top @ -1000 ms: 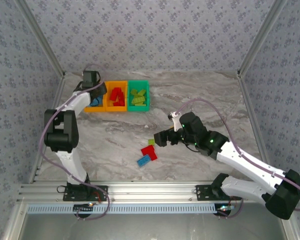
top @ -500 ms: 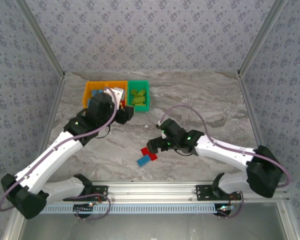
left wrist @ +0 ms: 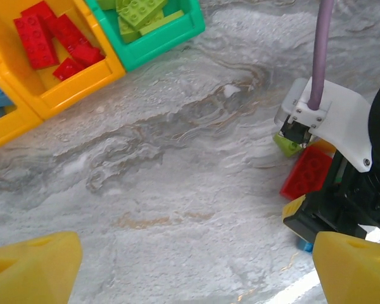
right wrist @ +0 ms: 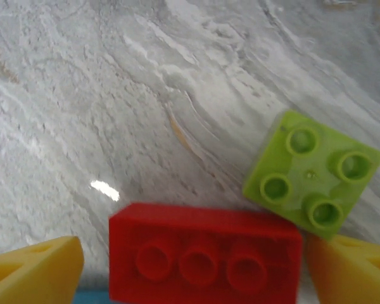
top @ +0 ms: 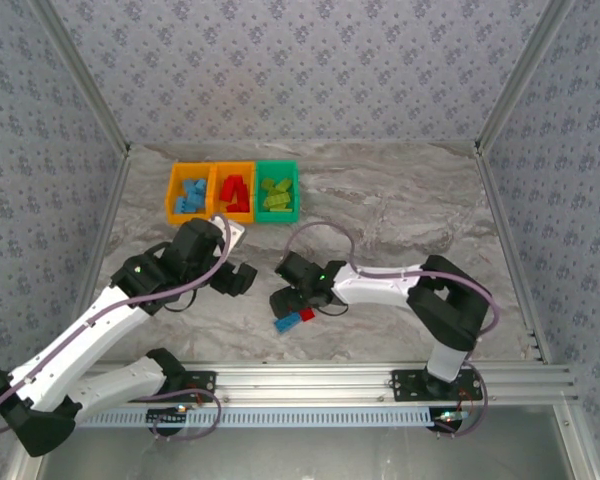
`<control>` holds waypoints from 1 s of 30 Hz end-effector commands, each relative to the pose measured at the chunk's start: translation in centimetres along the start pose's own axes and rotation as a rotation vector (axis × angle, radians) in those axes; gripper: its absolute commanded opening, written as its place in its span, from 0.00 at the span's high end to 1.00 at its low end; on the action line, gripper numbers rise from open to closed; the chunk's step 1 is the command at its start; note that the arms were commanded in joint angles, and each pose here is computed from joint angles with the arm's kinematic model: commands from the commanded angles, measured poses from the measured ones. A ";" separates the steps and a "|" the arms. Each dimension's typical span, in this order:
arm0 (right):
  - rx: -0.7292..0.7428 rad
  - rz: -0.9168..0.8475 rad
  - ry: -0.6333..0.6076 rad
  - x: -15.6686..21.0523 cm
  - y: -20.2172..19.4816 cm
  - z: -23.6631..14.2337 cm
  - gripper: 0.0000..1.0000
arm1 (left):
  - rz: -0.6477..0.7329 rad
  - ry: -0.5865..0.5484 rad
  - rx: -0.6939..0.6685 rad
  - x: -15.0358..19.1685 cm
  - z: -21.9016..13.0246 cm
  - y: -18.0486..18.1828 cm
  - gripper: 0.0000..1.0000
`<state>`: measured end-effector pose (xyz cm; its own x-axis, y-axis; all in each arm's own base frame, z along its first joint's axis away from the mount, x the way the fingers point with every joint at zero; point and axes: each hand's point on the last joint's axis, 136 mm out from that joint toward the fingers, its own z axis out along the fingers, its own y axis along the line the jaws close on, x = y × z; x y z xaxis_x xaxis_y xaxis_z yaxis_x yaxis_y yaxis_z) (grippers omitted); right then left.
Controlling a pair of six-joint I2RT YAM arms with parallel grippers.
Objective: Sort the legos into containers by color
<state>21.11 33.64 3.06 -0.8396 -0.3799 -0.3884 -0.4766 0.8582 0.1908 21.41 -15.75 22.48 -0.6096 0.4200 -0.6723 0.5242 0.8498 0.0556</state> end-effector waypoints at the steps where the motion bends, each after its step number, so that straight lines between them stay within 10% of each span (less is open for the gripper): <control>1: 0.070 -0.018 0.010 -0.4 0.0 0.5 0.20 | 0.032 0.030 -0.051 1.2 -0.1 1.0 0.05; 7: 0.139 -0.039 -0.050 -1.8 -0.2 -1.2 0.47 | 0.026 0.024 -0.087 1.6 -0.2 1.8 0.04; 19: -0.105 -0.162 -0.707 -15.6 4.3 -13.7 0.51 | -0.128 -0.165 -0.155 0.1 -3.2 4.9 0.03; 30: -0.016 -0.279 -0.696 -26.8 3.2 -4.7 0.51 | -0.156 -0.199 -0.215 0.2 -4.0 6.3 0.01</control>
<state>38.91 43.73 18.77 -0.3903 -0.2142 -0.8954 -0.6258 0.7751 0.0874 21.79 -9.24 25.28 -0.5425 0.2448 -0.8036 0.3082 0.9479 0.0807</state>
